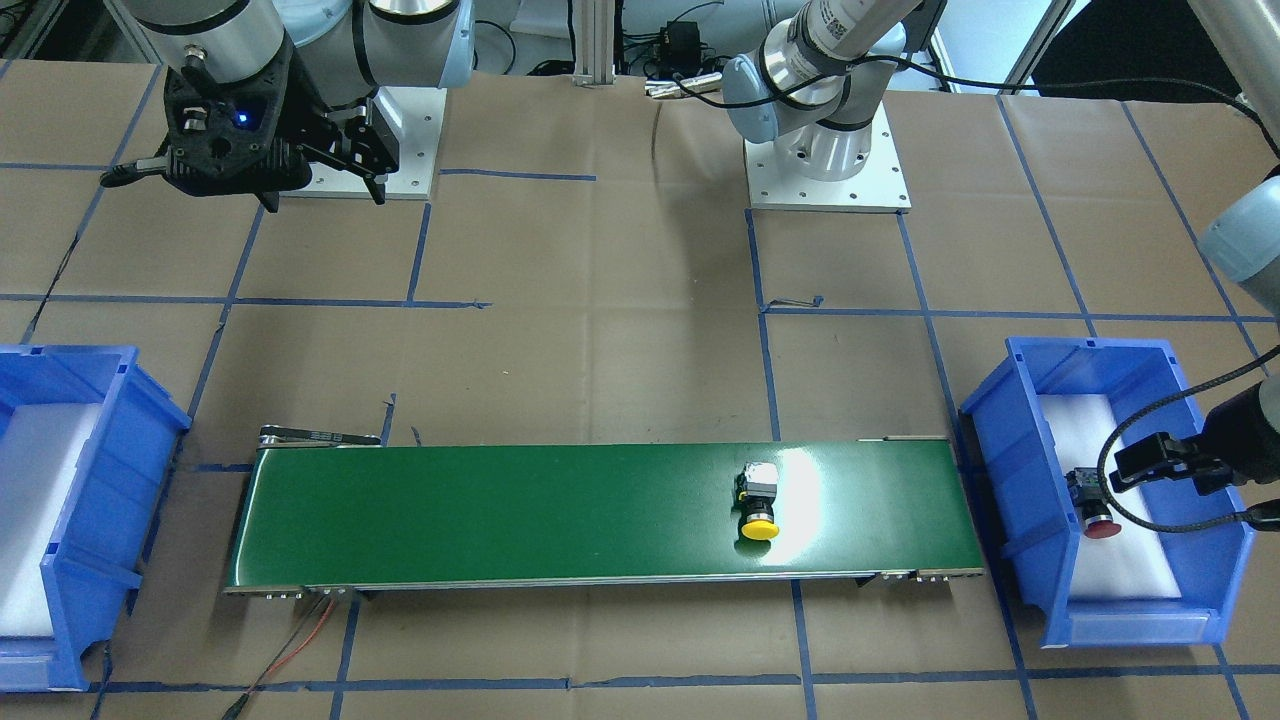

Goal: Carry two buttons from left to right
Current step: 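Lower the left gripper and grasp the red-capped button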

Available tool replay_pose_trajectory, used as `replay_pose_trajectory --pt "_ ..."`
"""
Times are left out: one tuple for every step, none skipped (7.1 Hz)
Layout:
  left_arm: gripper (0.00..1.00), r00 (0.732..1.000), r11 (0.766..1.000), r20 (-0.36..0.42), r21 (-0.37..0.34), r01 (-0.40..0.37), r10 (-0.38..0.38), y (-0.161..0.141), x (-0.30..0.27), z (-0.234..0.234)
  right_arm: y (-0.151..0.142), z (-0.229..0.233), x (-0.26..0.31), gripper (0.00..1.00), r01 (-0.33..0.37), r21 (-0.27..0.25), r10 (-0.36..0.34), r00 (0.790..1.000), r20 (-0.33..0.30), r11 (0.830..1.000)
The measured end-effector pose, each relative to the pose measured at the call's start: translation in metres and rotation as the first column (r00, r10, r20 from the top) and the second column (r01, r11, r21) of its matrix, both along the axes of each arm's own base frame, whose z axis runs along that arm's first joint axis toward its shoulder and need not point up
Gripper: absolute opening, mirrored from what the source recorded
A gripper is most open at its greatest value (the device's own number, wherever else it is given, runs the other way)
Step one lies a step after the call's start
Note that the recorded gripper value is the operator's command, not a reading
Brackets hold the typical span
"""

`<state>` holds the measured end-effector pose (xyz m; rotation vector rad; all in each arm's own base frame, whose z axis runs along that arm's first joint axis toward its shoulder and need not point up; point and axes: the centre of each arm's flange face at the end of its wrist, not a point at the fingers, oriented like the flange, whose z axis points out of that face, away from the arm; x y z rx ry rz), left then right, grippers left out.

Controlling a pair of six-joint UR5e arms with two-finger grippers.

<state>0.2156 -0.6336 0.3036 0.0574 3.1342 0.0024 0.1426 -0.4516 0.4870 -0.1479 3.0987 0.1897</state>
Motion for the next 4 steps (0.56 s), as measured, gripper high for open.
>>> replay_pose_trajectory --pt "0.99 1.0 1.0 0.0 0.001 0.0 0.0 -0.003 0.0 -0.015 0.0 0.0 0.0 1.0 0.0 0.0 0.0 1.0 0.0 1.0" --pt "0.99 1.0 1.0 -0.003 0.005 0.0 0.0 -0.006 0.001 -0.029 0.0 0.0 0.0 1.0 0.0 0.0 0.0 1.0 0.001 1.0" --pt "0.99 1.0 1.0 -0.005 0.01 0.001 -0.001 -0.009 0.003 -0.043 0.0 0.0 0.0 1.0 0.0 0.0 0.0 1.0 0.001 1.0" --pt "0.99 1.0 1.0 -0.011 0.02 0.001 -0.001 -0.012 0.004 -0.058 0.0 0.0 0.0 1.0 0.0 0.0 0.0 1.0 0.002 1.0"
